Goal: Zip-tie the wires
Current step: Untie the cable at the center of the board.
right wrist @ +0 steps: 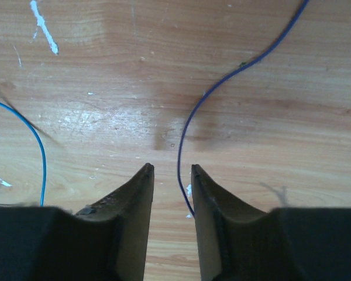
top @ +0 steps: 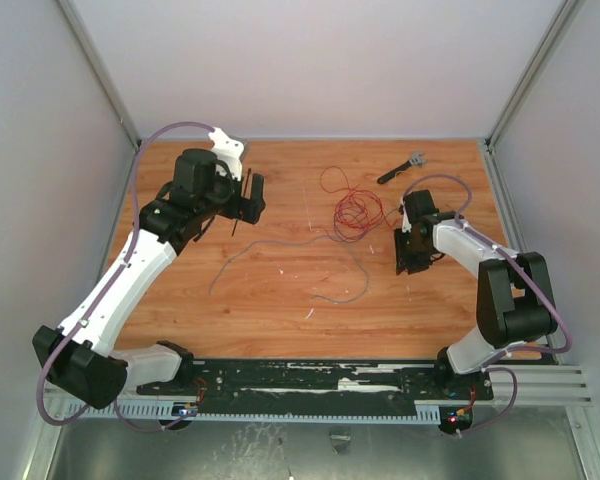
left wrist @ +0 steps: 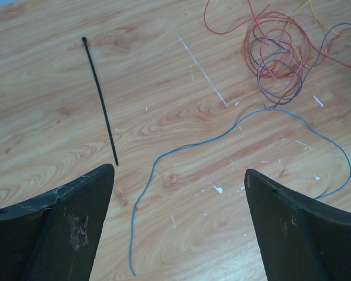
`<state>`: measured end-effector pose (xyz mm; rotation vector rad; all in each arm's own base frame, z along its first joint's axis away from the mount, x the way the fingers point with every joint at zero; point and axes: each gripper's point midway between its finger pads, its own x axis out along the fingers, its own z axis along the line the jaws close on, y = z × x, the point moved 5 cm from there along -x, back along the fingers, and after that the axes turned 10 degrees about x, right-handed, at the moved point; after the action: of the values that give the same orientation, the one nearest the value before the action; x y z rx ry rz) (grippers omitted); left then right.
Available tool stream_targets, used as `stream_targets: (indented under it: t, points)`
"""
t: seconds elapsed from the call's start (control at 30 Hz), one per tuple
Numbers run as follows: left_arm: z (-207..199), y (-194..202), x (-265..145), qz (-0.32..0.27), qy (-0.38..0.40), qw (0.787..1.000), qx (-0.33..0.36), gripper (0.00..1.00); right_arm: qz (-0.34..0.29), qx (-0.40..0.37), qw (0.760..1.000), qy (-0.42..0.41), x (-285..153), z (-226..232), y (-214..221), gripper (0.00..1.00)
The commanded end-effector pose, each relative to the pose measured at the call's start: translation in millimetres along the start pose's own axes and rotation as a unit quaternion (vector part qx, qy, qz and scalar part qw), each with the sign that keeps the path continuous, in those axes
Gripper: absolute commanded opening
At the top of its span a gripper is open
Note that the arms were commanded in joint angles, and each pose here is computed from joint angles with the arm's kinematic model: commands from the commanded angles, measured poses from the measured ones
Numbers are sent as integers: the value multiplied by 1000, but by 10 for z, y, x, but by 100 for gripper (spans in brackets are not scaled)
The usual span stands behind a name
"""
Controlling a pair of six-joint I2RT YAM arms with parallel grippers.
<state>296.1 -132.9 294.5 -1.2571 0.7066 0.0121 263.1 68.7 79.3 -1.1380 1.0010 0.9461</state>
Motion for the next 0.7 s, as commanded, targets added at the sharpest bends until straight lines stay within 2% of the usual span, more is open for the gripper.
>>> stream_targets:
  t: [0.0, 0.13, 0.33, 0.47, 0.57, 0.67]
  points:
    - [-1, -100, -60, -30, 6, 999, 12, 98, -8, -1, 1000, -8, -101, 73, -68, 28]
    - [0, -115, -70, -33, 6, 999, 12, 98, -9, -8, 1000, -12, -120, 85, -70, 0]
    - [-26, -262, -129, -68, 16, 998, 4, 98, -72, -15, 997, -20, -432, 131, -298, 0]
    - [-124, -450, -155, -123, 57, 991, -1, 98, -161, -24, 983, -84, -1024, 385, -726, 0]
    - [-125, -606, -140, -168, 54, 984, -36, 98, -264, -36, 953, -143, -1773, 639, -1177, 0]
    - [-98, -715, -123, -221, 39, 972, -73, 98, -365, -60, 904, -215, -2533, 876, -1484, 0]
